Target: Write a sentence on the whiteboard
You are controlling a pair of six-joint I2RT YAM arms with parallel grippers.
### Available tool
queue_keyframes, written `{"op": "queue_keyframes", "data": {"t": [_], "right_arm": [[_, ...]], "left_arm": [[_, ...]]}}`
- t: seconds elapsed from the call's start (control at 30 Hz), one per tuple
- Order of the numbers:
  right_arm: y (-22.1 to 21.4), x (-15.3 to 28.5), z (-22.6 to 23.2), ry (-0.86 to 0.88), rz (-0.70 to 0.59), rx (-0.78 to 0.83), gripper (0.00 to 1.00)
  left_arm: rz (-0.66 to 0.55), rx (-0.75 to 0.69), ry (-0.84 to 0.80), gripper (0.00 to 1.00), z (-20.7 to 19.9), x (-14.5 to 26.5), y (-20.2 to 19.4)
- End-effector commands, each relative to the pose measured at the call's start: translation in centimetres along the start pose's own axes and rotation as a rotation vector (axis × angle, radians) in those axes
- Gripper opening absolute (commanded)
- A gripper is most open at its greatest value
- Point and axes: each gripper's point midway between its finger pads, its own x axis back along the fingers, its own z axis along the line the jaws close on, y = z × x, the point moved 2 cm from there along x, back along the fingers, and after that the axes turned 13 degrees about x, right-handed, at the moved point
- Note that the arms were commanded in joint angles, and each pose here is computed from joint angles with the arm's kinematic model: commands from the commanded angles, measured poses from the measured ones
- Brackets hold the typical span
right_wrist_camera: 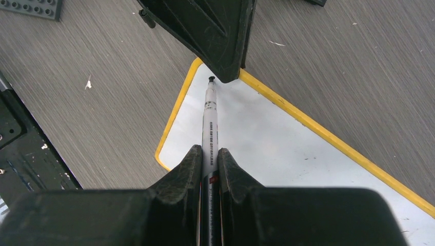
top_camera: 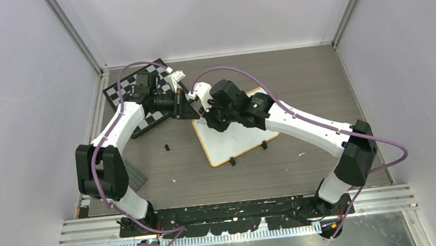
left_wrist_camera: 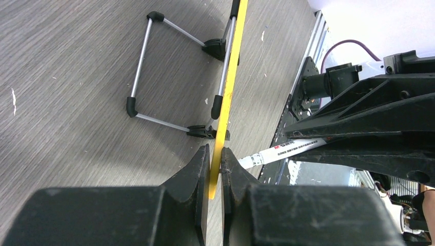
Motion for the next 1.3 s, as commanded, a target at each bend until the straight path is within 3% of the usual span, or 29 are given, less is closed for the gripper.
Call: {"op": "queue_keyframes", "data": {"t": [0.0, 0.47, 1.27], "right_arm": [[0.9, 0.4, -0.1, -0.018, -0.049, -0.007, 0.00], [-0.9, 0.5, 1.5, 0.039, -0.019, -0.006, 0.00], [1.8, 1.6, 0.8, 0.028, -0.070, -0.015, 0.00]], "left_arm": [[0.004, -0.010, 0.004, 0.00, -0.2, 0.1, -0.1], [0.011, 0.001, 0.009, 0.00, 0.1, -0.1, -0.3], [0.013, 0.002, -0.001, 0.00, -0.2, 0.0, -0.2]]}}
